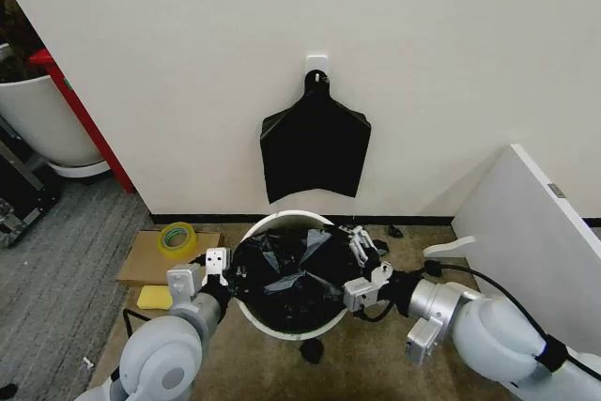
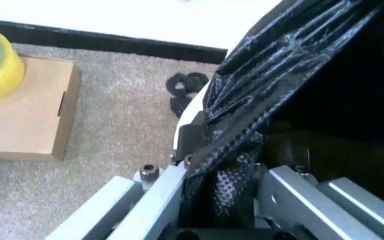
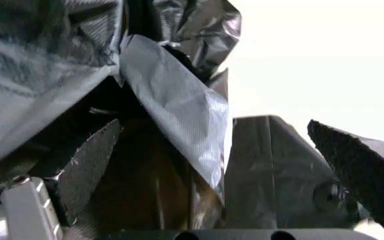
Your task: Place the garbage bag over the trash bin.
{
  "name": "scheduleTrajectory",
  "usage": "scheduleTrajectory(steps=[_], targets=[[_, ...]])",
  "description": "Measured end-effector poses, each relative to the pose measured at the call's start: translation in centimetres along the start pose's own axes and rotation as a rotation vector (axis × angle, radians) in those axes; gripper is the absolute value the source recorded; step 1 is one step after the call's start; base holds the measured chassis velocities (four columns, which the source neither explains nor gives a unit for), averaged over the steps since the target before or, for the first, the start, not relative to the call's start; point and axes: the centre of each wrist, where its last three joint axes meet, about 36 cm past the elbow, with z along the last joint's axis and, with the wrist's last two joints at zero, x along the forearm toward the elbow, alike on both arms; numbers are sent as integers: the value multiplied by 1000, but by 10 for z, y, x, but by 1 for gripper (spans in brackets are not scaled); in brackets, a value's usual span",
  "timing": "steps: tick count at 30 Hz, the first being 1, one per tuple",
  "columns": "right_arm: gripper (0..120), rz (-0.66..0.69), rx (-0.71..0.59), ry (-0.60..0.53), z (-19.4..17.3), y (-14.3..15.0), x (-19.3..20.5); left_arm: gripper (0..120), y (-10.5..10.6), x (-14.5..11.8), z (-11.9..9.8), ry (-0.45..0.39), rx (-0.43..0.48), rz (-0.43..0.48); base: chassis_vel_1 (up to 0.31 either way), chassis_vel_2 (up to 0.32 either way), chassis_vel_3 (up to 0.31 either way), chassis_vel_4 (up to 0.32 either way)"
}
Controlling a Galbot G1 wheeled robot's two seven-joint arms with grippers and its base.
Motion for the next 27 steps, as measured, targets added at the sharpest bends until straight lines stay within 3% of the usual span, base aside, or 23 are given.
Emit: scheduleTrajectory(steps=[11,14,16,27], targets=[[99,-90,48,-10,0,-11,-2,0,-4,4,4,-24,-48,10,0,0,0,0],[86,-81,33,-19,1,-5,-7,0,-5,5,5,-25,-50,18,0,0,0,0],[85,-77,31,-20,1,-4,-8,0,-6,6,6,-25,-49,19,0,0,0,0],[39,-39,-40,-54,-6,13,-11,0,-6,6,8,-17,-44,23,0,0,0,0]])
